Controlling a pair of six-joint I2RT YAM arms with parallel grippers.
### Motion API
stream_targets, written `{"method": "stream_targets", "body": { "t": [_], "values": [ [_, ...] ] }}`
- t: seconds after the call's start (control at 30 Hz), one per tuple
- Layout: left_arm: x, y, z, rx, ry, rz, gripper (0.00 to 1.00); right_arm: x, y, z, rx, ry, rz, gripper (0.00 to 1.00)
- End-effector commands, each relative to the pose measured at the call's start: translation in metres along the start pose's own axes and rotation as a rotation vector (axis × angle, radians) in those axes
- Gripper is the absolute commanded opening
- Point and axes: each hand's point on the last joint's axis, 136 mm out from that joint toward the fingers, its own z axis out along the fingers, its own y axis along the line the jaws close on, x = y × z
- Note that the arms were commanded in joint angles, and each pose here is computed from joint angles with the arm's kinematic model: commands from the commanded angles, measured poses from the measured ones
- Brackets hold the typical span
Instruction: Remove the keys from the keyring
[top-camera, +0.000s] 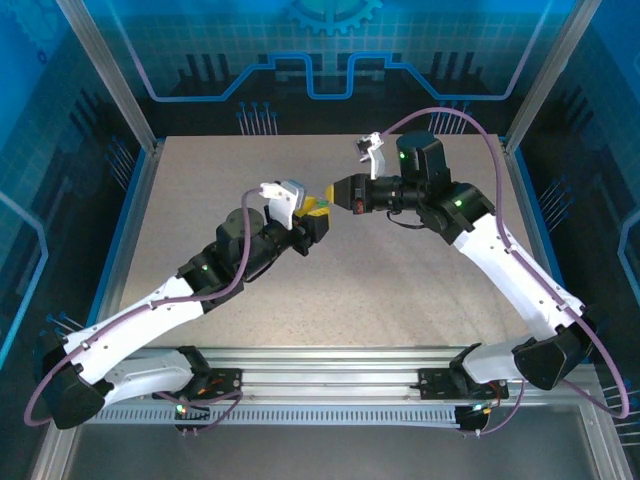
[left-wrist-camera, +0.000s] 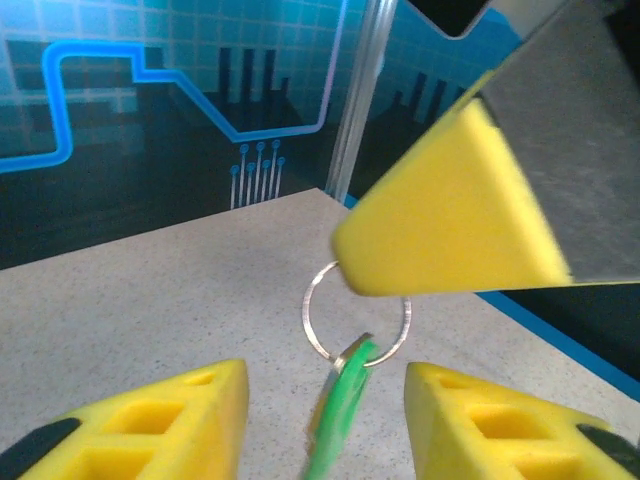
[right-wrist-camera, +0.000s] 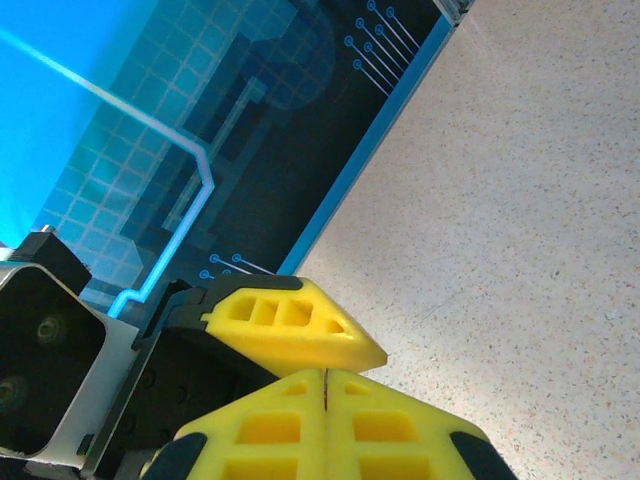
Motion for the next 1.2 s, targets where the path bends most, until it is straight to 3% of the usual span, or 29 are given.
{"method": "stream_targets", "body": {
  "t": [0.0,0.13,0.27,0.47,0.6,0.7,0.83,0.9,1.17],
  "values": [
    [-0.019,-0.019,-0.003,0.092,-0.056,0.047,0.46,-0.001,0.017,-0.005,-0.06,-0.011,-0.009,0.0],
    [-0.017,-0.02,0.001,0.095,-0.047,0.056,0.38,-0.001,0.021,-0.005,-0.082,-0.015,-0.001,0.0],
    [-0.018,-0.023,0.002,0.113,-0.047,0.07,0.17,-0.001,0.023,-0.007,-0.09,-0.016,0.001,0.0],
    [-0.02,-0.024,0.002,0.116,-0.055,0.105,0.03,0.0,0.026,-0.008,-0.116,-0.014,0.01,0.01],
    [-0.022,-0.024,0.0,0.117,-0.053,0.112,0.0,-0.002,0.024,-0.011,-0.117,-0.022,0.019,0.03],
    [-0.02,-0.025,-0.001,0.138,-0.03,0.099,0.0,-0.004,0.022,-0.014,-0.122,-0.035,0.024,0.12],
    [-0.019,-0.027,-0.005,0.218,0.02,0.037,0.0,-0.01,0.014,-0.025,-0.111,-0.071,0.013,0.38],
    [-0.019,-0.03,-0.008,0.284,0.047,-0.005,0.0,-0.017,0.009,-0.036,-0.109,-0.121,-0.035,0.47],
    [-0.029,-0.056,-0.025,0.553,0.175,-0.137,0.0,-0.014,0.014,-0.074,-0.237,-0.235,-0.388,0.5]
  ]
}}
